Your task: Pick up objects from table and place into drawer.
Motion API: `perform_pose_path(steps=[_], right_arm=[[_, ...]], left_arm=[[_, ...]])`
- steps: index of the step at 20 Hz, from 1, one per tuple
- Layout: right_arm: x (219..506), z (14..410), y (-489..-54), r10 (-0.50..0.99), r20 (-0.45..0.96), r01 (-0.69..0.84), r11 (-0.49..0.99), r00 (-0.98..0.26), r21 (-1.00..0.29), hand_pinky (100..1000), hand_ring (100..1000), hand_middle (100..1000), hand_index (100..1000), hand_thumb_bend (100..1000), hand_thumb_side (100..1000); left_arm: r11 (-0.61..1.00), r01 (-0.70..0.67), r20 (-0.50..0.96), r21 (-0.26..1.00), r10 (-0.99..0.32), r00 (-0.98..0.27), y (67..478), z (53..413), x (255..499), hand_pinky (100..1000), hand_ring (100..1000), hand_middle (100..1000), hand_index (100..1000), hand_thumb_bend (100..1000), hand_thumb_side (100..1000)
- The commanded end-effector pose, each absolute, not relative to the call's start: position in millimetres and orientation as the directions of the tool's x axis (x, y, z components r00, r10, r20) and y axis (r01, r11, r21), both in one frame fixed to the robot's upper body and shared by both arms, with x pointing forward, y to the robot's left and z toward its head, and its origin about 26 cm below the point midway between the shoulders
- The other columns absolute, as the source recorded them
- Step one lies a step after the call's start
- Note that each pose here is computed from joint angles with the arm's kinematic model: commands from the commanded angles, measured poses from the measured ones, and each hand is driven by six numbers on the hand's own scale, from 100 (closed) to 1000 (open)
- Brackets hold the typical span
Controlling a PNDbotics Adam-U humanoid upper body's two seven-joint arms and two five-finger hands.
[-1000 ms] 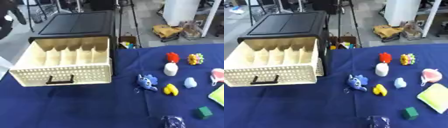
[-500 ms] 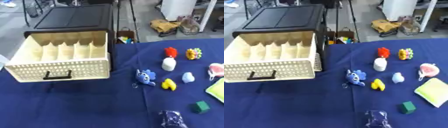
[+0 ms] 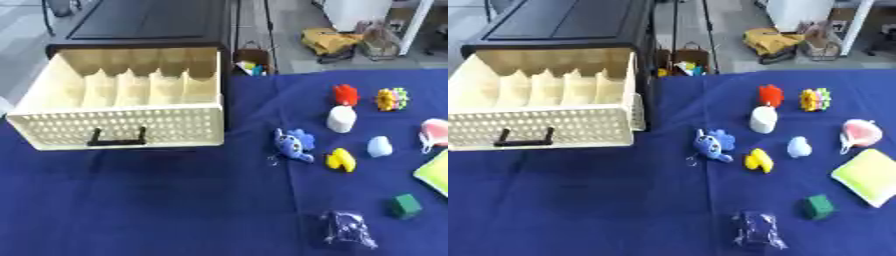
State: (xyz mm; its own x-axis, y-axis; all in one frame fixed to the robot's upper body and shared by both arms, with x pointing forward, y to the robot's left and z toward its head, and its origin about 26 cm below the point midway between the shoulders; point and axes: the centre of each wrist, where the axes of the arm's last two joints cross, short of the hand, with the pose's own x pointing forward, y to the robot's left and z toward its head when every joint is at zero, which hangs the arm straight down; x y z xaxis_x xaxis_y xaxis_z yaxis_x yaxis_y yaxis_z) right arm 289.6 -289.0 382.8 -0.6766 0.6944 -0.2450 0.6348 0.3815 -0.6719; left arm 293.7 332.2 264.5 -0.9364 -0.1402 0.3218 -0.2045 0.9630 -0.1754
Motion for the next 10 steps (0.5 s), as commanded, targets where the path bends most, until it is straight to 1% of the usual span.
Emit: perform_pose_path(steps=[1, 3, 7, 8, 9, 10], right_arm=[[298, 393, -297, 0.686, -0.321, 0.599, 0.208, -0.653, -0.774, 807, 885, 860, 893, 840, 1000], [306, 394, -300, 0.677, -0.334, 0.574, 0.159, -0.656, -0.803, 810, 884, 862, 894, 841, 1000], [311, 395, -304, 0.672, -0.339, 0.562, 0.139, -0.659, -0.815, 810, 884, 862, 894, 841, 1000], [312, 395, -305, 0.672, -0.34, 0.559, 0.134, -0.658, -0.818, 874, 887, 880, 907, 788, 944], [315, 390, -308, 0.676, -0.341, 0.543, 0.105, -0.654, -0.833, 882, 888, 882, 911, 777, 936], [319, 385, -313, 0.68, -0.348, 0.52, 0.058, -0.645, -0.852, 897, 893, 886, 927, 760, 908]], left_arm=[[0.954, -0.236, 0.29, -0.186, -0.176, -0.941, 328, 262, 293, 616, 798, 738, 928, 567, 1000], [0.951, -0.244, 0.296, -0.191, -0.181, -0.938, 325, 258, 294, 616, 797, 737, 926, 566, 1000], [0.948, -0.252, 0.299, -0.192, -0.188, -0.936, 323, 256, 294, 616, 797, 737, 926, 566, 1000], [0.948, -0.252, 0.302, -0.193, -0.187, -0.935, 322, 255, 294, 605, 788, 725, 908, 552, 1000], [0.95, -0.247, 0.31, -0.191, -0.18, -0.934, 320, 254, 295, 605, 787, 725, 907, 553, 1000], [0.952, -0.241, 0.315, -0.187, -0.174, -0.933, 317, 253, 296, 604, 786, 723, 904, 554, 1000]])
